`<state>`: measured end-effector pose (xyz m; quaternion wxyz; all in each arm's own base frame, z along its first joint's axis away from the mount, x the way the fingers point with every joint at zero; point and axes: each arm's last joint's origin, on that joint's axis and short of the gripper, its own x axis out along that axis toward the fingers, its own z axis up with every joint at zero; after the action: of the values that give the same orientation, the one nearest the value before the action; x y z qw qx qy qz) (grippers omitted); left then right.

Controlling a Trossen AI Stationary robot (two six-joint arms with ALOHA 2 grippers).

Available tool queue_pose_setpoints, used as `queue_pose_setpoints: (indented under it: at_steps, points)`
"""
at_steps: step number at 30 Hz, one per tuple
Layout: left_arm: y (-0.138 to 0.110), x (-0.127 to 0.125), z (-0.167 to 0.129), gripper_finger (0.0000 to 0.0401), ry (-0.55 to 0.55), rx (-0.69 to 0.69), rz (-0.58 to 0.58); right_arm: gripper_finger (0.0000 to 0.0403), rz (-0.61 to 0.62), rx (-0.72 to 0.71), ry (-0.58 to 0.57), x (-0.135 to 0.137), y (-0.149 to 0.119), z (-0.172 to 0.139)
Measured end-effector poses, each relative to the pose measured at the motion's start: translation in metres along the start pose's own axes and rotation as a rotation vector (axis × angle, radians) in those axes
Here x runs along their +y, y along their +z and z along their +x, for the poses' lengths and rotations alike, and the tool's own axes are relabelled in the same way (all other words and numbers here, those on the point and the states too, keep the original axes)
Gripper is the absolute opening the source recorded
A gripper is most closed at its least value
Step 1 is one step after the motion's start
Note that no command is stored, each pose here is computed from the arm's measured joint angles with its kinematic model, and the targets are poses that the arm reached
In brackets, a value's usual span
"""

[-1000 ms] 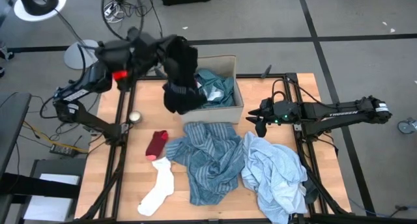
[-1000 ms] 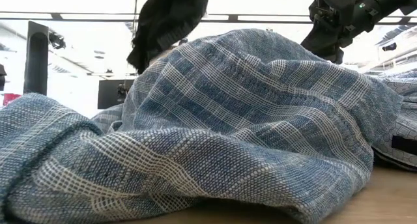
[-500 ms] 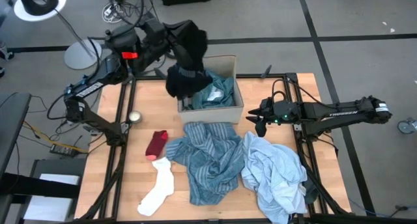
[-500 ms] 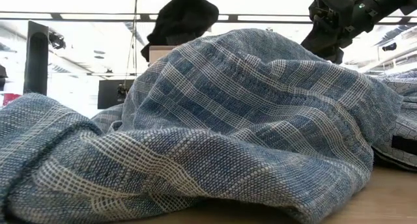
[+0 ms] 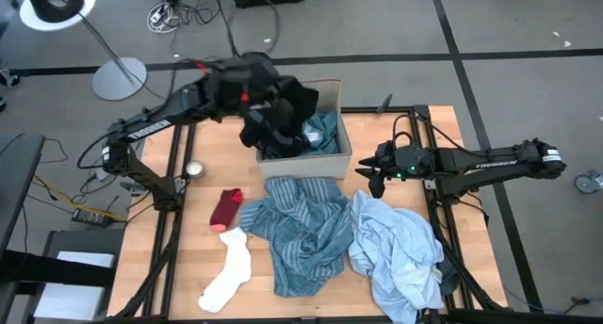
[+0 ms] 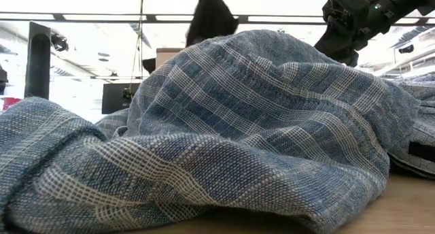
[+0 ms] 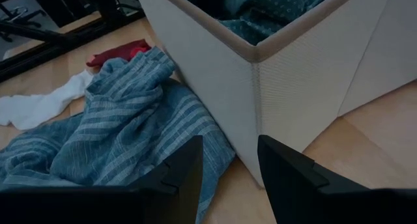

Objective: Sort clothes
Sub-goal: Put the black boxer into the laundry bin

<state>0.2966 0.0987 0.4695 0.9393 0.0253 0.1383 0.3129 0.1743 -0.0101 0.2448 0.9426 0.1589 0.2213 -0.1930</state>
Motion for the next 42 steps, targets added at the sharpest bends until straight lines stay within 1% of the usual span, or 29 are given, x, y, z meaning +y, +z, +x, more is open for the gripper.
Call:
queue_pose_setpoints:
  at_steps: [5, 9, 11, 13, 15, 19, 21, 24, 28, 32, 38, 42]
  points:
    - [-0.038, -0.012, 0.027, 0.0000, -0.005, 0.124, -0.004, 0.0148, 0.001, -0.004, 0.002, 0.000, 0.000, 0.000]
    - [-0.080, -0.024, 0.053, 0.0000, -0.007, 0.244, 0.004, 0.0148, 0.006, -0.002, 0.001, 0.000, 0.000, 0.000]
    - [-0.095, -0.028, 0.063, 0.0000, -0.006, 0.275, -0.002, 0.0148, 0.006, -0.002, 0.001, 0.000, 0.000, 0.000]
    - [-0.114, -0.033, 0.074, 0.0004, -0.006, 0.330, 0.013, 0.0148, 0.006, -0.003, 0.001, 0.000, 0.000, 0.000]
    - [-0.131, -0.035, 0.084, 0.0016, -0.012, 0.376, -0.003, 0.0148, 0.005, 0.002, -0.001, 0.000, 0.000, 0.000]
    - [-0.158, -0.037, 0.107, 0.0054, -0.059, 0.481, -0.083, 0.0148, 0.006, -0.001, 0.001, 0.000, 0.000, 0.000]
    - [-0.170, -0.037, 0.119, 0.0077, -0.102, 0.528, -0.157, 0.0148, 0.005, 0.001, 0.000, 0.000, 0.000, 0.000]
    - [-0.180, -0.034, 0.134, 0.0108, -0.149, 0.574, -0.261, 0.0148, 0.006, 0.001, 0.000, 0.000, 0.000, 0.000]
    - [-0.185, -0.027, 0.143, 0.0129, -0.184, 0.610, -0.354, 0.0148, 0.007, 0.000, 0.001, 0.000, 0.000, 0.000]
    - [-0.181, -0.018, 0.143, 0.0132, -0.170, 0.583, -0.375, 0.0148, 0.006, 0.002, 0.000, 0.000, 0.000, 0.000]
    - [-0.150, -0.002, 0.119, 0.0133, -0.172, 0.479, -0.402, 0.0148, 0.004, 0.008, -0.002, 0.000, -0.001, 0.000]
    - [-0.125, 0.006, 0.095, 0.0133, -0.188, 0.392, -0.409, 0.0148, 0.004, 0.008, -0.002, 0.000, -0.001, 0.000]
